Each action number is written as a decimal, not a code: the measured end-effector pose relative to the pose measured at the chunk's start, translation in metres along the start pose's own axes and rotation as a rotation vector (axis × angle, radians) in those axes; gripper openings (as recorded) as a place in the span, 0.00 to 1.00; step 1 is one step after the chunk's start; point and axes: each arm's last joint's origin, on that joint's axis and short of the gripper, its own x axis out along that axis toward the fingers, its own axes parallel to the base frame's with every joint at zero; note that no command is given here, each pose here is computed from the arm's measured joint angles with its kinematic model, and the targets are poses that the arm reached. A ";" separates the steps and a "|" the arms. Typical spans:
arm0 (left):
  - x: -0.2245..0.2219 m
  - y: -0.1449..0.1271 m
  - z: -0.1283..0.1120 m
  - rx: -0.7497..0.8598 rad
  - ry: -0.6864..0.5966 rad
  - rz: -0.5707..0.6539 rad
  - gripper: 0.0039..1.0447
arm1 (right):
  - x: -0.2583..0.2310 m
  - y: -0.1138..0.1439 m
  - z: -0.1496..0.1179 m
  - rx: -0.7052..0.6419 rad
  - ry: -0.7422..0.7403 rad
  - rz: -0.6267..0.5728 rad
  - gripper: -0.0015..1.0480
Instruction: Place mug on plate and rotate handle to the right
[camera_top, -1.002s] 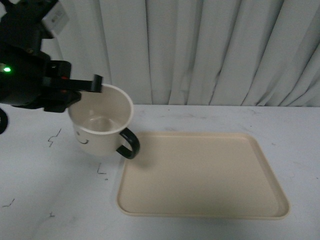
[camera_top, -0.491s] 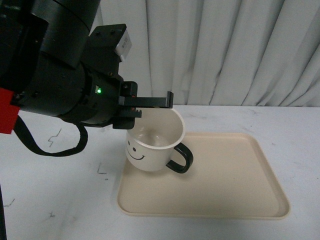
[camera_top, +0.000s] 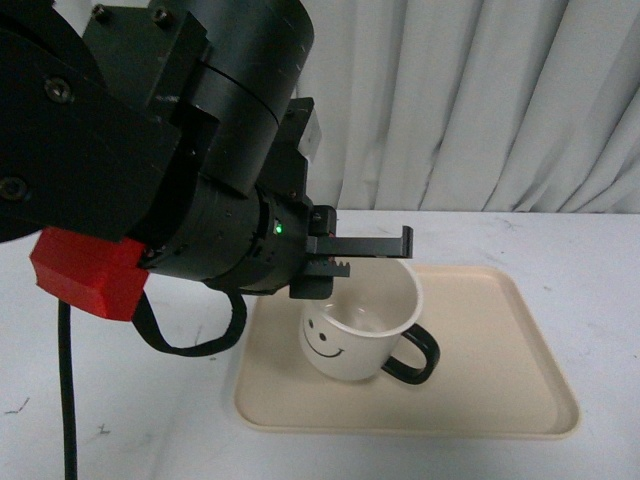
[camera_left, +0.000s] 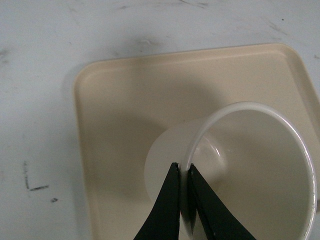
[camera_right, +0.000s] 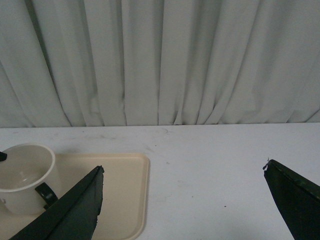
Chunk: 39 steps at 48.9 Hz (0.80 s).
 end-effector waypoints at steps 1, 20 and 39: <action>0.001 -0.001 -0.001 -0.006 -0.003 -0.010 0.02 | 0.000 0.000 0.000 0.000 0.000 0.000 0.94; 0.011 -0.009 -0.012 -0.045 0.030 -0.036 0.10 | 0.000 0.000 0.000 0.000 0.000 0.000 0.94; -0.007 -0.016 0.001 0.009 -0.032 -0.017 0.67 | 0.000 0.000 0.000 0.000 0.000 0.000 0.94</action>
